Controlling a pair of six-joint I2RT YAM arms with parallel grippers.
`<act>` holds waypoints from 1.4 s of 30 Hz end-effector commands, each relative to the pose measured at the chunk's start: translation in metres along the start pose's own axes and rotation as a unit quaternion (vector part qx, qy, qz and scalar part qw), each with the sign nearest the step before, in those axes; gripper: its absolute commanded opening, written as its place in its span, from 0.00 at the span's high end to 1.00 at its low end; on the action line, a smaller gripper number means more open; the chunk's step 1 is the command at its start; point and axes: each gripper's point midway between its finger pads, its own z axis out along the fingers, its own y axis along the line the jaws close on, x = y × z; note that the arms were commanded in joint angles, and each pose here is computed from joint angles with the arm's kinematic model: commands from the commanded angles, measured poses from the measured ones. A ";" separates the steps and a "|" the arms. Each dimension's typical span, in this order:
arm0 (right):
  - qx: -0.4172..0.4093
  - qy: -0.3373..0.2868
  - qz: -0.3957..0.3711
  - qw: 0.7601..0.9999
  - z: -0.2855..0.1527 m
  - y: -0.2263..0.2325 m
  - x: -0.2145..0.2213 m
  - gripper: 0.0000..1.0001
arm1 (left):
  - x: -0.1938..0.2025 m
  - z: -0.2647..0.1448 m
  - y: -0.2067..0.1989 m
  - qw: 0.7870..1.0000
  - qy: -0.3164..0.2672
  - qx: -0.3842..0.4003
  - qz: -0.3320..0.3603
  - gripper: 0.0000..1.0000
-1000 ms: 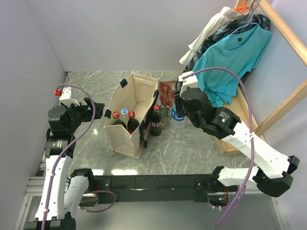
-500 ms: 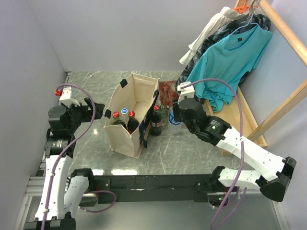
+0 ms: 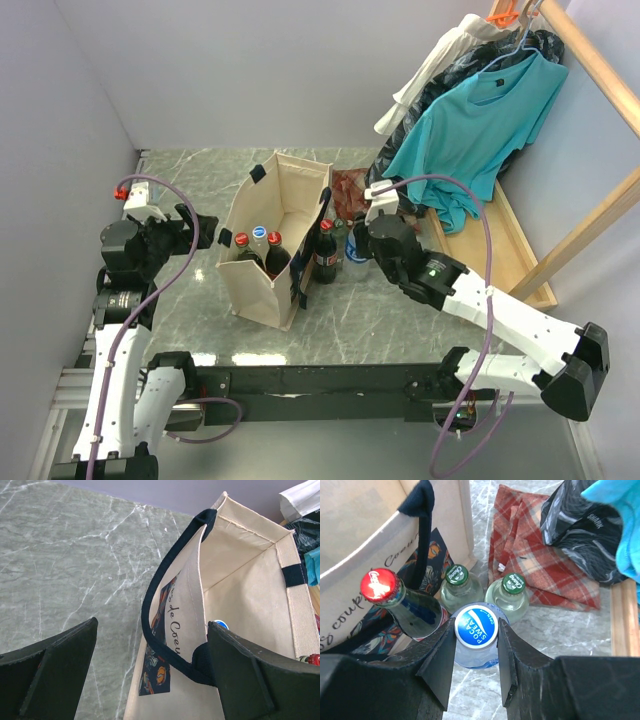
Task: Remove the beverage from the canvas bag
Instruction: Place the drink at the center of the board.
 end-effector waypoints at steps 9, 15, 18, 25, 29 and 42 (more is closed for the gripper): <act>-0.003 -0.101 0.062 0.993 0.006 0.004 -0.041 1.00 | -0.009 0.000 0.000 1.000 -0.015 0.000 0.014 0.04; -0.005 -0.103 0.067 0.992 0.012 0.007 -0.036 1.00 | -0.007 0.001 0.000 1.000 -0.010 0.002 0.012 0.04; -0.009 -0.107 0.069 0.992 0.013 0.009 -0.035 1.00 | -0.007 0.001 0.000 1.000 -0.012 0.001 0.013 0.04; -0.011 -0.104 0.069 0.992 0.018 0.012 -0.033 1.00 | -0.007 0.002 0.001 1.000 -0.011 0.000 0.012 0.04; -0.018 -0.103 0.069 0.992 0.020 0.016 -0.030 1.00 | -0.007 0.002 0.001 1.000 -0.011 0.000 0.011 0.04; -0.021 -0.078 0.062 0.995 0.029 0.022 -0.020 1.00 | -0.005 0.002 0.000 1.000 -0.007 0.003 0.012 0.04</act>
